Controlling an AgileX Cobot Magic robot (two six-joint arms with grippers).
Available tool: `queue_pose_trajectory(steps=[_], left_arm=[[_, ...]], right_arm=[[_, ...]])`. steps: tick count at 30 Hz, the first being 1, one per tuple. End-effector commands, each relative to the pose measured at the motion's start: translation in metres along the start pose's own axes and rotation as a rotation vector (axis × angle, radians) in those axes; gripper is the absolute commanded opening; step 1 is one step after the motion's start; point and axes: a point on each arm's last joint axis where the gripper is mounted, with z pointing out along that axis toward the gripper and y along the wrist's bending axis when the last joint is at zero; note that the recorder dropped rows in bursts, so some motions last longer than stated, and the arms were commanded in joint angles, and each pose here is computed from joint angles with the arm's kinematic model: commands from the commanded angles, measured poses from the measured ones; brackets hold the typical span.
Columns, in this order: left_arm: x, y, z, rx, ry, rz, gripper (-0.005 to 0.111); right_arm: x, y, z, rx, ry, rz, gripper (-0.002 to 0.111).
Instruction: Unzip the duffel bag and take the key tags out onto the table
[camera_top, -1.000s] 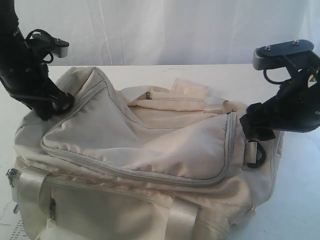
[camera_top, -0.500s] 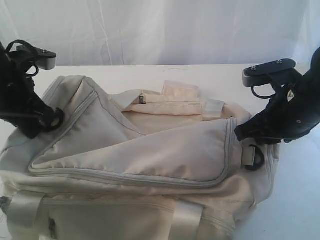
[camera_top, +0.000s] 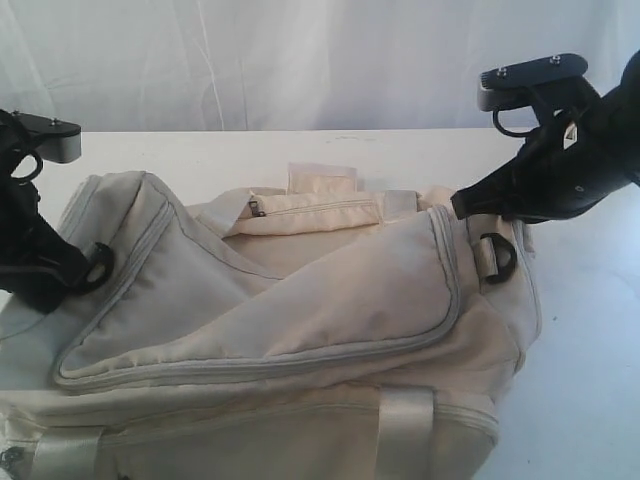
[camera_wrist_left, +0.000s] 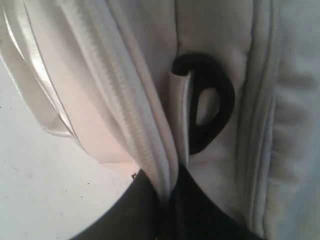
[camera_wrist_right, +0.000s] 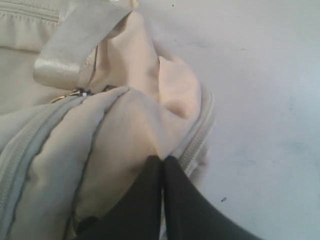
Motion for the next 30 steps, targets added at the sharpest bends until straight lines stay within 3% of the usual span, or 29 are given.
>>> queue_pose_trajectory(steps=[1,5,9,12,18,23,26,30], left_arm=[[0.001,-0.001,0.002,0.016,-0.02,-0.02,0.001],[-0.005,-0.001,-0.006,0.009,-0.058,-0.016,0.012],[-0.009,0.0,-0.02,-0.004,-0.051,-0.001,0.041],[-0.011,0.0,-0.034,-0.02,-0.039,0.013,0.06],[-0.026,-0.004,-0.071,-0.016,-0.14,-0.006,0.064],[-0.05,-0.024,-0.09,0.19,-0.364,0.059,0.064],[-0.069,-0.029,-0.082,0.275,-0.394,0.057,0.063],[-0.099,-0.03,-0.041,0.305,-0.275,0.072,0.063]], right_arm=[[-0.002,-0.003,-0.003,0.017,0.013,-0.018,0.0],[0.002,-0.003,-0.003,0.019,0.05,-0.017,0.01],[0.003,-0.004,-0.007,0.021,0.06,-0.017,0.042],[0.002,-0.005,-0.022,0.024,0.024,-0.013,0.058],[-0.001,-0.007,-0.069,0.022,-0.12,0.015,0.059],[0.001,-0.005,-0.099,-0.021,-0.22,0.067,0.059],[0.001,-0.003,-0.105,-0.054,-0.237,0.091,0.059],[0.001,-0.002,-0.105,-0.06,-0.238,0.096,0.059]])
